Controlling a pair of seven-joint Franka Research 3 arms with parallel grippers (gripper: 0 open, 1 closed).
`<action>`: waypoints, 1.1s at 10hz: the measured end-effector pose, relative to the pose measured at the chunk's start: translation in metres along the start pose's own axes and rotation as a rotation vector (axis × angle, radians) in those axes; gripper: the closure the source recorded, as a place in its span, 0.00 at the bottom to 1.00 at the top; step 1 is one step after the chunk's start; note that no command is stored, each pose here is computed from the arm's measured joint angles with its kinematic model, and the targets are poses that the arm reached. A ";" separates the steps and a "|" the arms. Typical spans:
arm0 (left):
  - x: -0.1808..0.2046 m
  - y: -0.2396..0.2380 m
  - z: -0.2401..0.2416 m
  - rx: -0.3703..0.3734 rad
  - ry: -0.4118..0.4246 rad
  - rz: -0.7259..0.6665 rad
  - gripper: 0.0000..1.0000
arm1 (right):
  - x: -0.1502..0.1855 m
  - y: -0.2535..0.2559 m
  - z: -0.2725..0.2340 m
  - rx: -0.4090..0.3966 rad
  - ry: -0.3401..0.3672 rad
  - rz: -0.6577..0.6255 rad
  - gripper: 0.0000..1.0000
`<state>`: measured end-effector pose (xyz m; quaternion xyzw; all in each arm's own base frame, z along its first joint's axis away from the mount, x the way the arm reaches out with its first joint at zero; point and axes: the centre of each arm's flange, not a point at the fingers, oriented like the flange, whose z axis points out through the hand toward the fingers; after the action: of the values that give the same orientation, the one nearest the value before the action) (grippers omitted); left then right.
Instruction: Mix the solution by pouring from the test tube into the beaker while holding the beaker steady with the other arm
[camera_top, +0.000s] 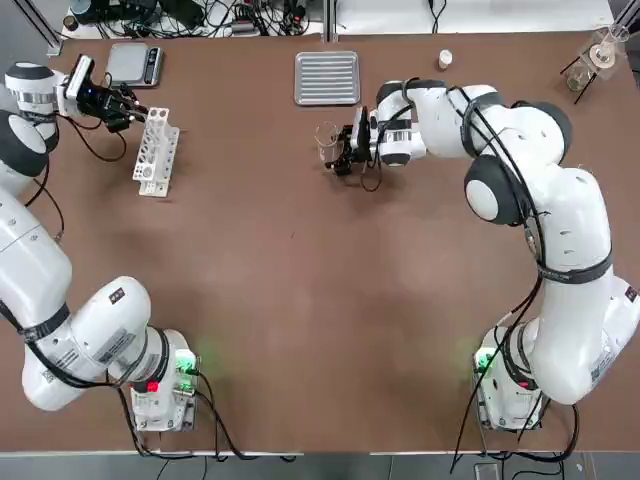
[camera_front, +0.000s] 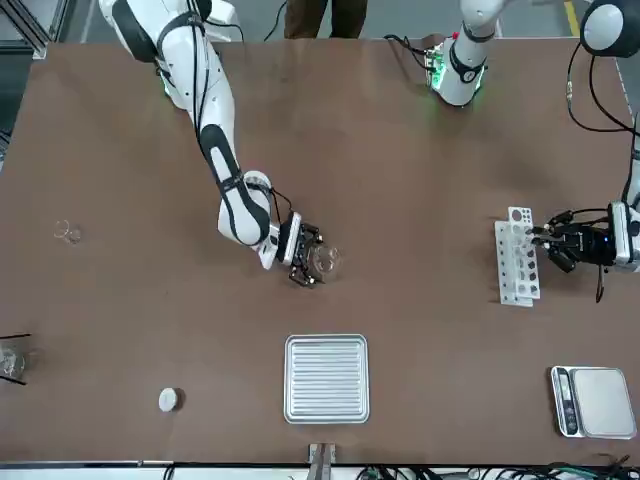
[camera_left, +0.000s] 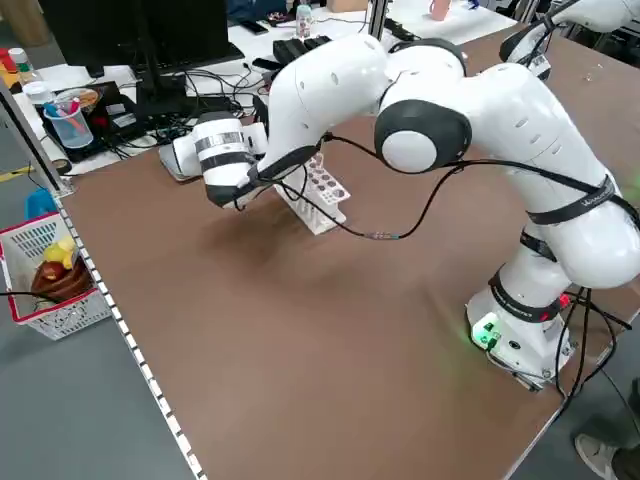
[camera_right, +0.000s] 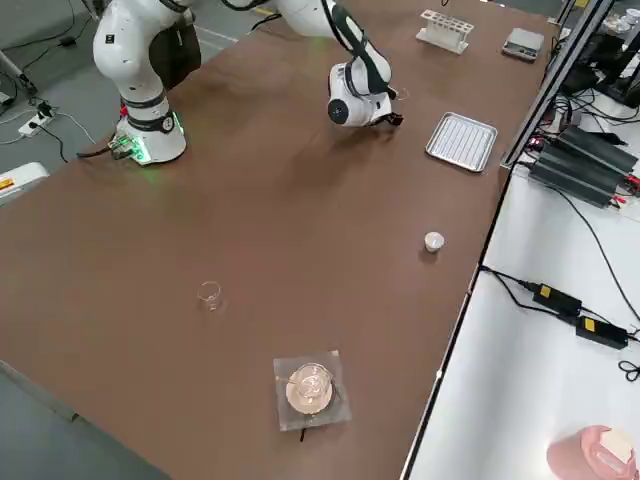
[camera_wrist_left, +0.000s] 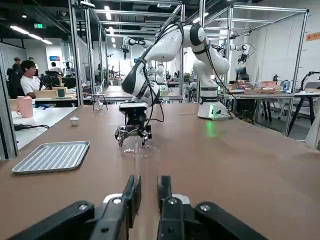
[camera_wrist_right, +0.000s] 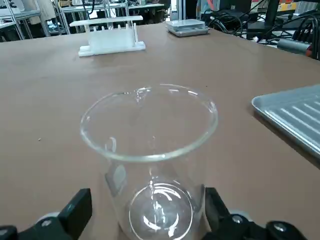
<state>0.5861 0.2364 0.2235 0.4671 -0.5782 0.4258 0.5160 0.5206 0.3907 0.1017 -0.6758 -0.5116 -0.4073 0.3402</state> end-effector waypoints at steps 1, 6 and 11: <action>0.000 0.000 0.000 0.001 0.000 0.000 0.78 | 0.001 -0.001 0.001 0.000 0.000 -0.001 0.01; 0.001 0.000 -0.001 0.002 -0.001 0.001 0.78 | 0.002 0.001 0.003 -0.002 0.002 -0.005 0.23; 0.005 0.000 -0.002 0.002 -0.006 -0.004 0.78 | 0.002 0.001 0.003 -0.002 0.003 -0.006 0.23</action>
<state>0.5865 0.2375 0.2284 0.4697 -0.5785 0.4240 0.5148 0.5223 0.3943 0.1025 -0.6740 -0.5127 -0.4096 0.3391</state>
